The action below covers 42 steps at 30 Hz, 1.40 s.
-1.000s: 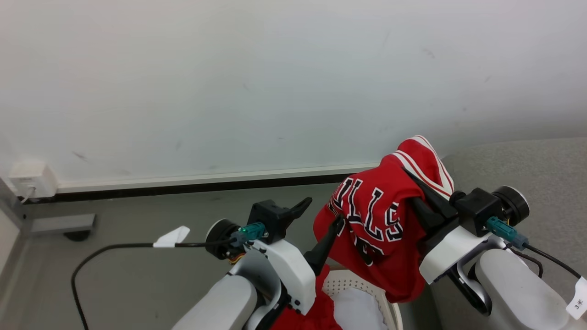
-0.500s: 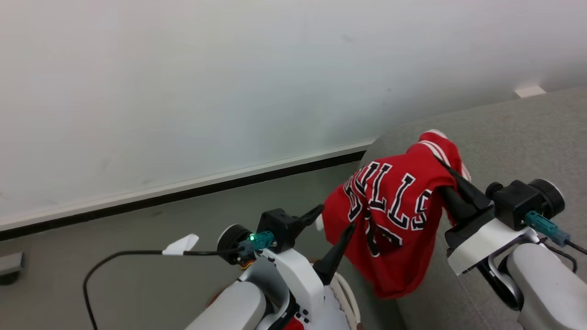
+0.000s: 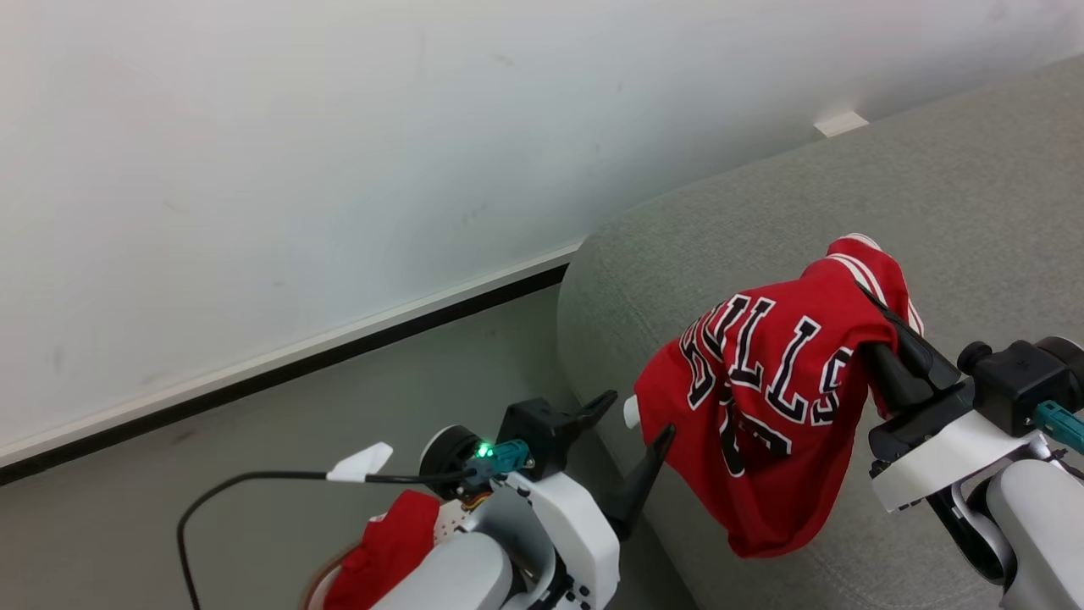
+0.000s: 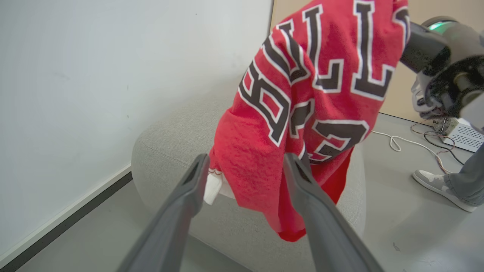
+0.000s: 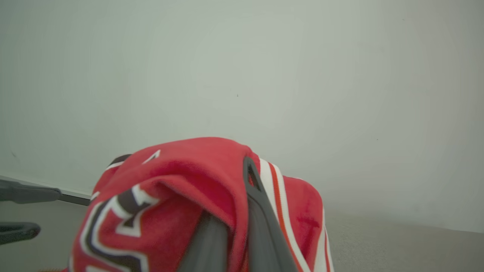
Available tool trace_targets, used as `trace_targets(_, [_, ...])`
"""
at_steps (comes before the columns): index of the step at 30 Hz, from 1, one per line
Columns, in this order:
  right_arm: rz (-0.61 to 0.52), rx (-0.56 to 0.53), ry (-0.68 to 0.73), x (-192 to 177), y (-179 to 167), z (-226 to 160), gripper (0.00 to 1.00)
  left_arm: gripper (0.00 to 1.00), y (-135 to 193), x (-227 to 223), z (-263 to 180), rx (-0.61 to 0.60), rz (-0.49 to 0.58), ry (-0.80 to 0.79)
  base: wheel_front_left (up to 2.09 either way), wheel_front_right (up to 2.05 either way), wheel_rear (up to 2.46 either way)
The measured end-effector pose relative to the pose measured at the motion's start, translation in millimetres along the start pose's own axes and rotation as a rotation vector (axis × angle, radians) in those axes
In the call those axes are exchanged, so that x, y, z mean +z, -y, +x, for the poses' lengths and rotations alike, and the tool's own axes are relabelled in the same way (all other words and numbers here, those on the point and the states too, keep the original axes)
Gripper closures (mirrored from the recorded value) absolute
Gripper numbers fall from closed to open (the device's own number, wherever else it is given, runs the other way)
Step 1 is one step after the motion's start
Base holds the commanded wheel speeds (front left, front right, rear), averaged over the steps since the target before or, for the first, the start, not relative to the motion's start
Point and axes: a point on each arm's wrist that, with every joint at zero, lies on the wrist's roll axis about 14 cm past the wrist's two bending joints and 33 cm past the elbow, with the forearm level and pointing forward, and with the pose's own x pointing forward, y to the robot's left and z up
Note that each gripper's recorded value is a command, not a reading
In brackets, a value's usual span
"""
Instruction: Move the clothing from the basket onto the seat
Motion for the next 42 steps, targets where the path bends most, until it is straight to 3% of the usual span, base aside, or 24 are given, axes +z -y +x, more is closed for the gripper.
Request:
trace_targets(9, [-0.003, -0.044, -0.004, -0.1, 13.2, -9.7, 1.00, 0.00, 12.9, -0.8, 11.0, -0.053, -0.019, 0.004, 0.00, 0.00, 0.00])
trace_targets(18, [0.021, -0.106, 0.001, -4.9, 32.7, 8.7, 1.00, 0.00, -0.3, -9.8, 17.6, -0.064, -0.033, -0.013, 0.00, 0.00, 0.00])
trace_targets(34, [0.043, -0.332, 0.022, -33.1, 141.1, 163.8, 1.00, 0.00, -112.4, -68.7, 46.4, 0.001, -0.097, -0.004, 0.00, 0.00, 0.00])
trace_targets(40, [0.011, -0.437, -0.074, -87.4, 176.7, 186.4, 1.00, 0.00, -142.5, -108.2, 45.8, 0.052, -0.164, -0.013, 0.00, 0.00, 0.00])
trace_targets(41, [0.002, -0.471, -0.152, -123.4, 183.5, 182.4, 1.00, 0.00, -152.0, -123.0, 41.5, 0.082, -0.192, -0.020, 0.00, 0.00, 0.00])
trace_targets(42, [0.002, -0.471, -0.152, -123.4, 183.5, 182.4, 1.00, 0.00, -152.0, -123.0, 41.5, 0.082, -0.192, -0.020, 0.00, 0.00, 0.00])
